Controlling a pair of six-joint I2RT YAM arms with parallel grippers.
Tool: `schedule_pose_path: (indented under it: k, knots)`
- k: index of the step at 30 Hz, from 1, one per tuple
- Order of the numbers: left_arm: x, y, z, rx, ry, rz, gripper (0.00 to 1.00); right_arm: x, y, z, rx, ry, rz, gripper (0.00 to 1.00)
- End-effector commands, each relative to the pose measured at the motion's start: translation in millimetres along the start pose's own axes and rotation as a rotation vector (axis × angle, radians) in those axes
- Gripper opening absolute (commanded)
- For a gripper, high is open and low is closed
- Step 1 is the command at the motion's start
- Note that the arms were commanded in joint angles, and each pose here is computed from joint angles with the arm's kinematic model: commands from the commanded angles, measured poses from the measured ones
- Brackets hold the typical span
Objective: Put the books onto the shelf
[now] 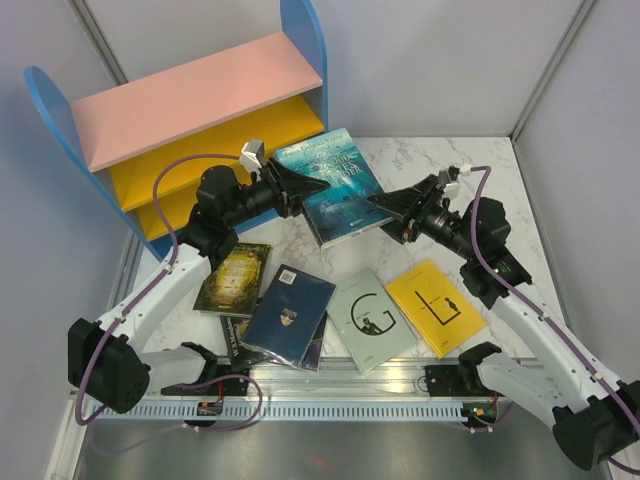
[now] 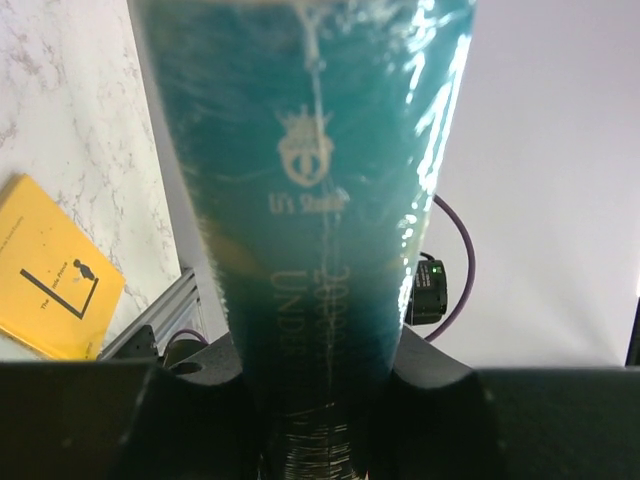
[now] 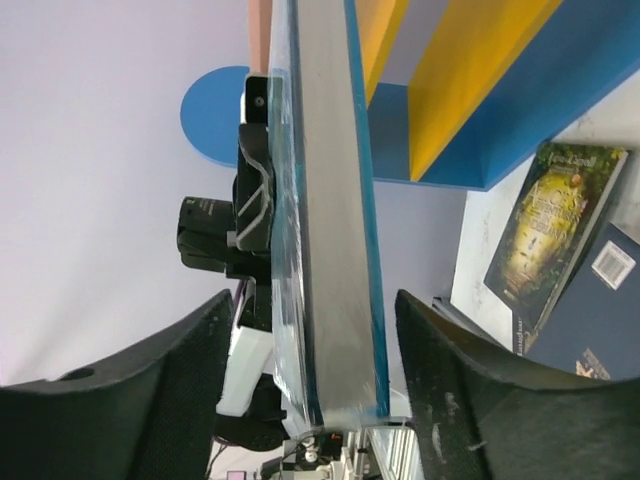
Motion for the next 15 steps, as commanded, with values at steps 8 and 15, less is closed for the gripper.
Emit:
schedule_pose_path:
  k: [8,15]
  knots:
    - [11.7,-6.1,-63.5,-0.087,-0.197,-0.048,0.02,-13.1,5.1,60.4,0.044,0.177,-0.009,0.22]
    - [21.9,-4.1,-55.0,-0.170,-0.019,-0.065,0.32,-13.9,10.3,72.7,0.053,0.177,-0.025,0.00]
Point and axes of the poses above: each gripper's point midway between its finger pads, its own x axis back along the fingers, its own z axis along the line the jaws close on, y = z × x, the point moved 2 cm from there along x, back along the fingers
